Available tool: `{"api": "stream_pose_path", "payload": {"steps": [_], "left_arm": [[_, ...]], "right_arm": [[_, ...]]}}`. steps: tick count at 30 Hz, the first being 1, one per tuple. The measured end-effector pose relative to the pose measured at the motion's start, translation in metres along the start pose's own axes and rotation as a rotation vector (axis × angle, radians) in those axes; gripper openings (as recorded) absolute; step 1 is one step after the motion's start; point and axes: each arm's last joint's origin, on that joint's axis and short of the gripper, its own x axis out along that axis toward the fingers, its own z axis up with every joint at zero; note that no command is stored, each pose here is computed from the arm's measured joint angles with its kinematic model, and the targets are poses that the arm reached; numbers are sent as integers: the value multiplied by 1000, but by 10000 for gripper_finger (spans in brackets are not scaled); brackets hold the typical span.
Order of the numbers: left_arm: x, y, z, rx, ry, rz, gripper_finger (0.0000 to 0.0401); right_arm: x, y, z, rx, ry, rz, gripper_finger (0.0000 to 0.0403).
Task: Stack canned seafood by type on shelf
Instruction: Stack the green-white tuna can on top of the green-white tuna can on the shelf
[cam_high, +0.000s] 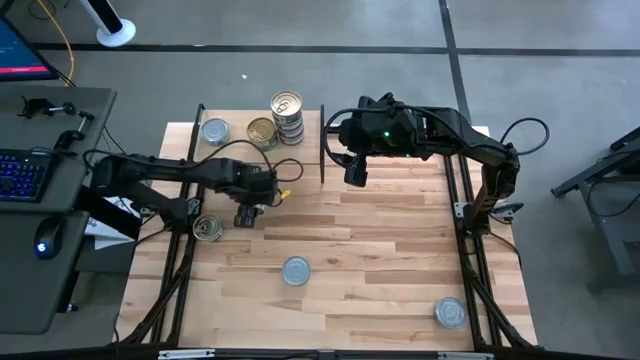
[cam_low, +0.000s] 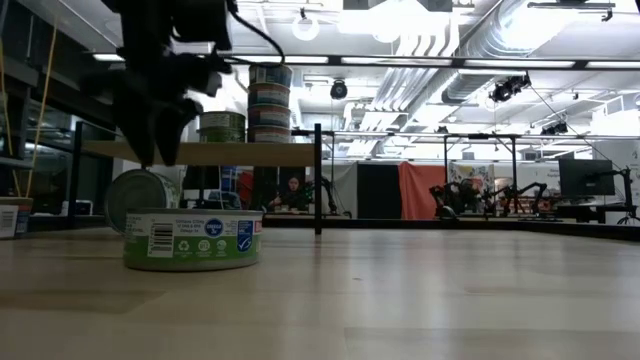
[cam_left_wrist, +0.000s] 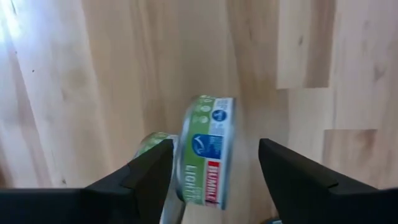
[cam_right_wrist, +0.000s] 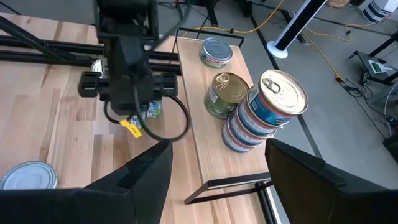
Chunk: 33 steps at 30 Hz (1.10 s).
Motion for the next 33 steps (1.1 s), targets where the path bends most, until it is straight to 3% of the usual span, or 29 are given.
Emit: {"api": "stream_pose_path", "payload": {"steps": [9, 19, 23, 28, 33], "left_arm": [[15, 11, 3, 25, 54, -15, 278], [40, 10, 7, 78, 156, -42, 277], [37, 7, 10, 89, 120, -32, 239], [24, 3, 11, 60, 66, -22, 119], [1, 5, 10, -4, -23, -34, 113]], "right_arm": [[0, 0, 0, 0, 0, 1, 248], [0, 0, 0, 25, 2, 2, 248], [0, 0, -2, 21, 15, 4, 248], [0, 0, -2, 19, 21, 5, 248], [0, 0, -2, 15, 21, 5, 248]]}}
